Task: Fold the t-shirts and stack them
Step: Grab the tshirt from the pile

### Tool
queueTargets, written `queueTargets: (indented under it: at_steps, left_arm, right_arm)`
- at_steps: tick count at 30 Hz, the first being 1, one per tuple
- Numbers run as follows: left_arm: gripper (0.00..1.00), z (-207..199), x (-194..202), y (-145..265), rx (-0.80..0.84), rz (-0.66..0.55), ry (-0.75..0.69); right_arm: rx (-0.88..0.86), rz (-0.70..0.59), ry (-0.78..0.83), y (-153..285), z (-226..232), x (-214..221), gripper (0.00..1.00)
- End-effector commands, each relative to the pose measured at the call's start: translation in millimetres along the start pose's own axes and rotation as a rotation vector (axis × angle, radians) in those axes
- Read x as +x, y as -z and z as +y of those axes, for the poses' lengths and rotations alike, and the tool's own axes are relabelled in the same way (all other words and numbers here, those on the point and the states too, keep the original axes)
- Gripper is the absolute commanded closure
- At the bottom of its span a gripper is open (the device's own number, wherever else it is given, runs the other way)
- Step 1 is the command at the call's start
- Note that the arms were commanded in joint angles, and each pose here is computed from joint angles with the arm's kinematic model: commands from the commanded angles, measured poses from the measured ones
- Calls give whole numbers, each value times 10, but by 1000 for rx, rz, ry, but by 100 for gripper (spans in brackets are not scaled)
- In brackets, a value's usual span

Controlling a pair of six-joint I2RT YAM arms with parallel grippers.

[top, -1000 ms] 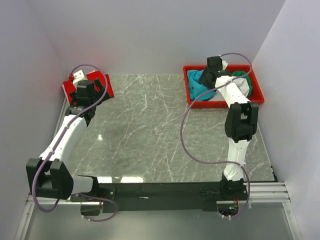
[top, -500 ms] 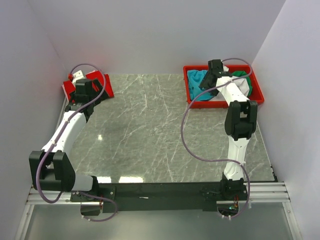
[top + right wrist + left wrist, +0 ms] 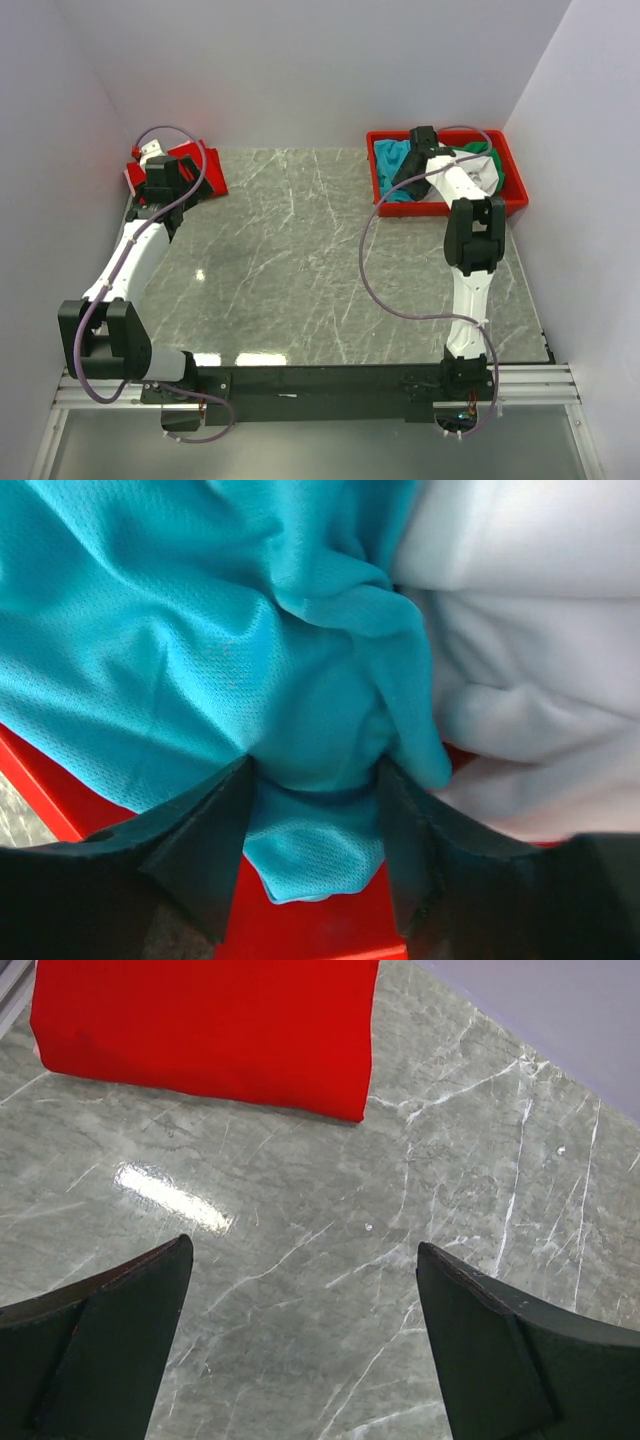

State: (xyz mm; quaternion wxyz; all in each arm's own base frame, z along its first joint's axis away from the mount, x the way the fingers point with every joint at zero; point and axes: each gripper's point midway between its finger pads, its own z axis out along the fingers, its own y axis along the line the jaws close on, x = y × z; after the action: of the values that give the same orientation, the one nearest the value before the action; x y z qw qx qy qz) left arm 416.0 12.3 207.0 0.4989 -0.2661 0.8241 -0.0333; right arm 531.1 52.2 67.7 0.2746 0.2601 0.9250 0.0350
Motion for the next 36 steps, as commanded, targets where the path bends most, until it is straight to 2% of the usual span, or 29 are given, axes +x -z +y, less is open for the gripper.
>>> queueTargets:
  at_steps: [1, 6, 7, 10, 15, 18, 19, 21, 23, 28, 32, 36]
  left_arm:
    - [1, -128, -226, 16, 44, -45, 14]
    - [1, -114, -232, 4, 42, -44, 20]
    - [1, -112, -228, 0, 41, -42, 20]
    - [1, -130, -247, 10, 48, -46, 19]
    - [1, -173, -298, 80, 71, -59, 23]
    - [1, -180, -313, 129, 83, -64, 24]
    - [1, -182, -291, 138, 85, -55, 21]
    - [1, -201, -257, 160, 100, -35, 19]
    - [3, -221, -212, 182, 113, -7, 13]
    - [7, -296, -66, 296, 180, 56, -7]
    - [7, -384, -78, 514, 272, 33, -6]
    - [8, -399, -67, 632, 301, 24, 17]
  right_arm:
    - [-60, 3, 8, 5, 241, -32, 44]
    - [-82, 2, 1, -4, 327, -93, 73]
    - [-92, -4, 0, 25, 353, -123, 85]
    - [-117, -49, -9, 184, 429, -294, 99]
    - [-187, -165, -49, 627, 579, -624, 100]
    - [-238, -268, -64, 1035, 645, -837, 100]
    - [-275, -320, -69, 1289, 693, -945, 100]
    - [-283, -360, -63, 1470, 684, -983, 100]
    - [-323, -429, -51, 1829, 734, -1062, 100]
    - [-356, -551, 14, 2508, 773, -1034, 100]
    - [-384, -618, 99, 2999, 846, -878, 100]
    - [-486, -663, 167, 3581, 962, -586, 100]
